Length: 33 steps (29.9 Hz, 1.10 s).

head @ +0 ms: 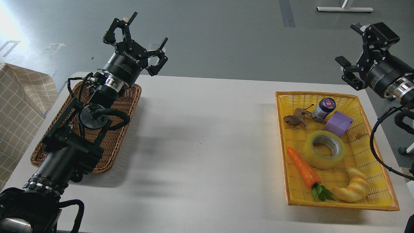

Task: Place and transfer tape with both arms
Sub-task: 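Lower the right gripper into the tray toward the tape roll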

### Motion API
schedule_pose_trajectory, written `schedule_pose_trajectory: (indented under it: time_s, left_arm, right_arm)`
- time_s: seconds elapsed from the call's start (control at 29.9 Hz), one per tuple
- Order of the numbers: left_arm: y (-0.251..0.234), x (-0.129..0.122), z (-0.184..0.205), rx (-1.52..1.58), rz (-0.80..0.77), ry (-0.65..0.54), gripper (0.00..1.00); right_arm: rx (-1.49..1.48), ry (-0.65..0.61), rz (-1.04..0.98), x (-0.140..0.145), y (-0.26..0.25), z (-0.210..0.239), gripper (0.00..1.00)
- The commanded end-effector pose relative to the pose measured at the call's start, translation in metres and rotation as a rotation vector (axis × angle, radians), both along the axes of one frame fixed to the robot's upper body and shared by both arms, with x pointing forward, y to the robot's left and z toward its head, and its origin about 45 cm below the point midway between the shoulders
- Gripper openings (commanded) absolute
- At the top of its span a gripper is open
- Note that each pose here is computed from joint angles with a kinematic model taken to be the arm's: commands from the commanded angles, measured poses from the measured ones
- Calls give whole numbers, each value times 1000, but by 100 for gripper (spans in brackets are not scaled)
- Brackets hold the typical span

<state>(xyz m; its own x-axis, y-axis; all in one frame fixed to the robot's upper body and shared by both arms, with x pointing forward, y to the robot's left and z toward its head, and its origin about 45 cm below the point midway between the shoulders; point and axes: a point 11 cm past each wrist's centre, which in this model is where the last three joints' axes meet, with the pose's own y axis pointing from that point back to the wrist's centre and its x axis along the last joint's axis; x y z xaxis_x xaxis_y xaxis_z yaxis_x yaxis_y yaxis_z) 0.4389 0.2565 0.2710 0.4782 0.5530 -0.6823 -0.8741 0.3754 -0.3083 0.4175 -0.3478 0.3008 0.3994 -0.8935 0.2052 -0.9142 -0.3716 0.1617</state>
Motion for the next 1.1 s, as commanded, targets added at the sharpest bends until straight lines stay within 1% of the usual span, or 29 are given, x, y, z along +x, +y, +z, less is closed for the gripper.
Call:
schedule_pose_trajectory:
  time_s: [0.0, 0.07, 0.2, 0.37, 0.5, 0.7, 0.94, 1.07]
  left_arm:
    - [-2, -1, 5, 0, -7, -14, 98]
    - [-2, -2, 6, 1, -10, -18, 98]
    - [-2, -2, 6, 1, -11, -19, 98]
    - [-4, -2, 5, -4, -12, -18, 98]
    - [-6, -2, 6, -9, -16, -17, 98]
    - [-8, -2, 6, -13, -18, -19, 98]
    - [-7, -2, 6, -13, -15, -18, 98]
    - [-6, -2, 5, -11, -14, -17, 98]
  right_arm:
    - [-196, 18, 47, -7, -2, 3, 100]
    - [-260, 30, 70, -11, -3, 3, 100]
    - [-369, 1, 88, -21, -13, 24, 100]
    - [-530, 31, 114, -37, -23, 26, 100]
    - [-693, 81, 143, -49, -28, 17, 100]
    - [-788, 161, 171, -62, -40, -1, 100]
    - [-927, 190, 199, -67, -41, -21, 99]
    - [-1005, 224, 247, -74, -38, -40, 98]
